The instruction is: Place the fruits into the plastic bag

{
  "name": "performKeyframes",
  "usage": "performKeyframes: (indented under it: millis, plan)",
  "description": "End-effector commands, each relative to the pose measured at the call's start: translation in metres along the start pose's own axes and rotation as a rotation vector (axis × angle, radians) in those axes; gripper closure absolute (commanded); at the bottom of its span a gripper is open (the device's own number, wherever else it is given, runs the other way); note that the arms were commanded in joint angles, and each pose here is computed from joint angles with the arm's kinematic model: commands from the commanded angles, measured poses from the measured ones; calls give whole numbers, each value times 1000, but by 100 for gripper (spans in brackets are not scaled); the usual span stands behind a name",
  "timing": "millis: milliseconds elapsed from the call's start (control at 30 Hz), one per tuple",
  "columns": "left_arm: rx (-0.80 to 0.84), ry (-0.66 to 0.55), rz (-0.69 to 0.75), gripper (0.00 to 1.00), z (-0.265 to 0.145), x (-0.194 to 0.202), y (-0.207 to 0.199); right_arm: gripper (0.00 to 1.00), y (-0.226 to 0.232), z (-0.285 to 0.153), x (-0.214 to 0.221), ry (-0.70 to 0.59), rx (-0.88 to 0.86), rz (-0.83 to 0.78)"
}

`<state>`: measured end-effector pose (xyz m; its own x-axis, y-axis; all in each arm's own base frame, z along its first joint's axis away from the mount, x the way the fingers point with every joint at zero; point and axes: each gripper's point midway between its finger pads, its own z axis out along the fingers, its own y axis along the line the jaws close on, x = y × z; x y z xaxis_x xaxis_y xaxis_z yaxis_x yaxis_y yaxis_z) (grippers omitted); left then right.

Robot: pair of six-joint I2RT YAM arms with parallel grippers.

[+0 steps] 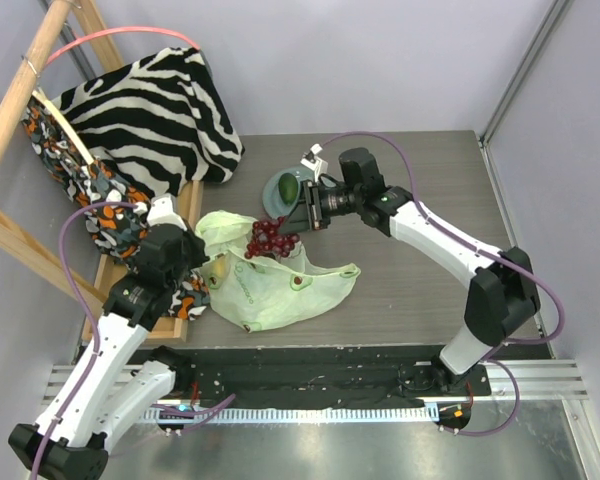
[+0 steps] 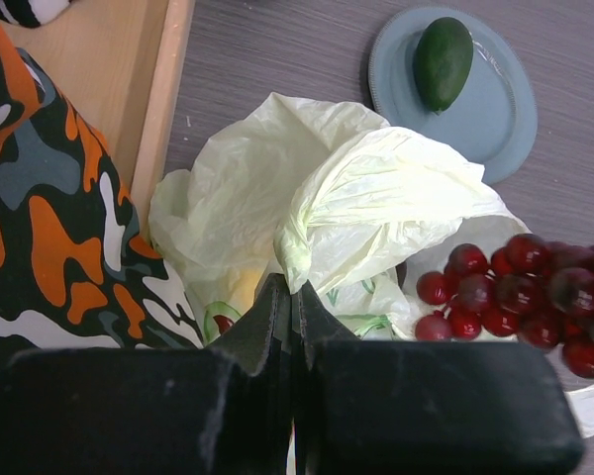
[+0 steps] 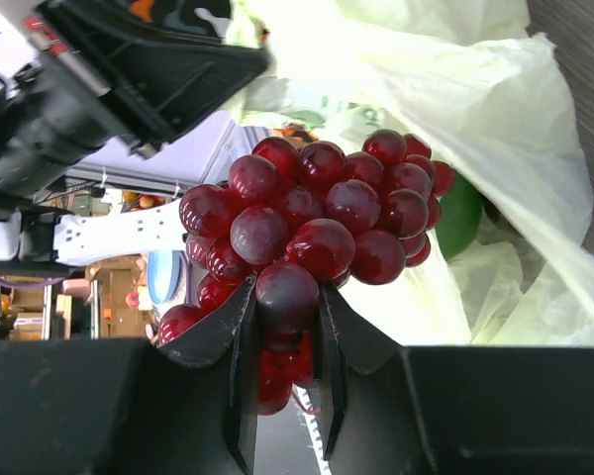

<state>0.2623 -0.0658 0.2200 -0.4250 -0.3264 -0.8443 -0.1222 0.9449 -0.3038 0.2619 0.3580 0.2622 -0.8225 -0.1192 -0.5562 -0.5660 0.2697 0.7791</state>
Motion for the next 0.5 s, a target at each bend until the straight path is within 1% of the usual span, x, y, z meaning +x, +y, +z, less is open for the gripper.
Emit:
performKeyframes:
  millis: [0, 200, 333, 467]
  plan:
    - [-10, -52, -39, 100, -5, -15, 0, 99, 20, -1, -33, -74, -65, -109]
    - [-21, -64, -44, 100, -8, -17, 3, 99, -4, -6, -47, -124, -2, -102]
    - [-23, -68, -50, 100, -10, -17, 5, 99, -29, -3, -47, -152, 85, -99]
    - [-33, -69, -49, 100, -11, -16, 8, 99, -40, 6, -38, -109, 102, -79]
